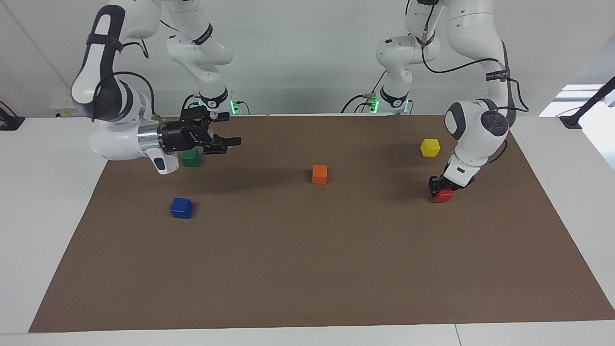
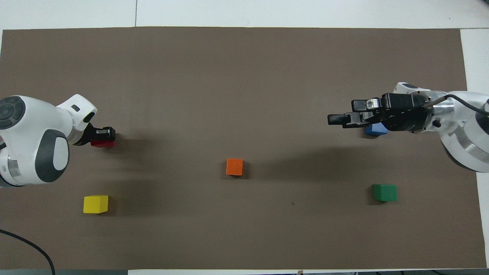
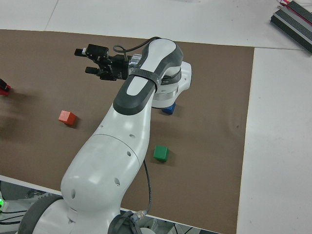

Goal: Transfer red block to right arm and stack on blue block
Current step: 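Reach the left gripper to the red cube while the right gripper rises, then lift the red cube with the left gripper toward the right gripper, then grasp the red cube with the right gripper from the left gripper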

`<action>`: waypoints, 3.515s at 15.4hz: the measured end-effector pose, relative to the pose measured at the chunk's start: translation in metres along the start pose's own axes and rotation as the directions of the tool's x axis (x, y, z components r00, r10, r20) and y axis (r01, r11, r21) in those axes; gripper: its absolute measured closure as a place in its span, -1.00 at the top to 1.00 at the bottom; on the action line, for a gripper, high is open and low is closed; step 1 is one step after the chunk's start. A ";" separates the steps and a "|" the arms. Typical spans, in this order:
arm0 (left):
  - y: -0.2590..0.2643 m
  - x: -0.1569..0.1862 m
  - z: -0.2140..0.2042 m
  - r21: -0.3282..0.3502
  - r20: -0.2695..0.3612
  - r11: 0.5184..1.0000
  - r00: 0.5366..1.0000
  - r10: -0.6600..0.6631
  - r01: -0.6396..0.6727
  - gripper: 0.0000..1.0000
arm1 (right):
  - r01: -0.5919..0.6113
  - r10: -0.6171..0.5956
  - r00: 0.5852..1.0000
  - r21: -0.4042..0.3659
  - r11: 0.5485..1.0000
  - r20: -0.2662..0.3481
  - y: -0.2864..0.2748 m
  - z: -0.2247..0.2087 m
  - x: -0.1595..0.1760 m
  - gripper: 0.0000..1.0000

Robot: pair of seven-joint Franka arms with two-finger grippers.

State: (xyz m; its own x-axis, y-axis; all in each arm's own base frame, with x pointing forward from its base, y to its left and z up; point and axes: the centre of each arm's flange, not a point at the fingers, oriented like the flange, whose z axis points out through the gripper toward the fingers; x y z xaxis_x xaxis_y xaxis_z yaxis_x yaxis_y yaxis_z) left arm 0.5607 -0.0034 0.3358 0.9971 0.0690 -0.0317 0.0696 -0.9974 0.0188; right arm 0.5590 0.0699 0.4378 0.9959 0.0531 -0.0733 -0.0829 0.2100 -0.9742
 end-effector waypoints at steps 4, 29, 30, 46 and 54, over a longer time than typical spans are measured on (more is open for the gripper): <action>0.010 0.012 -0.058 -0.041 0.119 0.963 0.958 -0.260 0.267 0.09 | -0.055 0.044 0.996 0.147 0.988 0.076 0.035 0.029 0.002 1.00; 0.277 -0.110 -0.244 0.118 0.713 0.095 -0.017 -0.701 0.988 0.09 | 0.062 -0.086 0.996 0.410 0.910 0.040 0.102 0.154 -0.021 1.00; 0.278 -0.114 -0.250 0.106 0.715 0.087 -0.015 -0.699 0.991 0.09 | 0.067 -0.086 0.996 0.402 0.913 0.031 0.103 0.153 -0.020 1.00; 0.327 -0.148 -0.227 -0.072 0.736 -0.114 -0.025 -0.677 0.991 0.09 | 0.089 -0.100 0.995 0.377 0.922 0.010 0.112 0.158 -0.020 1.00; 0.335 -0.157 -0.218 -0.082 0.733 -0.112 -0.017 -0.680 0.990 0.09 | 0.099 -0.108 0.994 0.375 0.922 0.004 0.112 0.158 -0.019 1.00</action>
State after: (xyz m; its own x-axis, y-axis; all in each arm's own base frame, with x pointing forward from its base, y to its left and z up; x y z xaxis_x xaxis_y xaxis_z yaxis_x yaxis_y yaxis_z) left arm 0.4340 -0.3443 0.5654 -0.0862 0.6621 -0.7444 0.9821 0.1820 0.0481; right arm 0.5246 0.2464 0.3635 0.9989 0.0342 0.0335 0.0083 0.5652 -0.8249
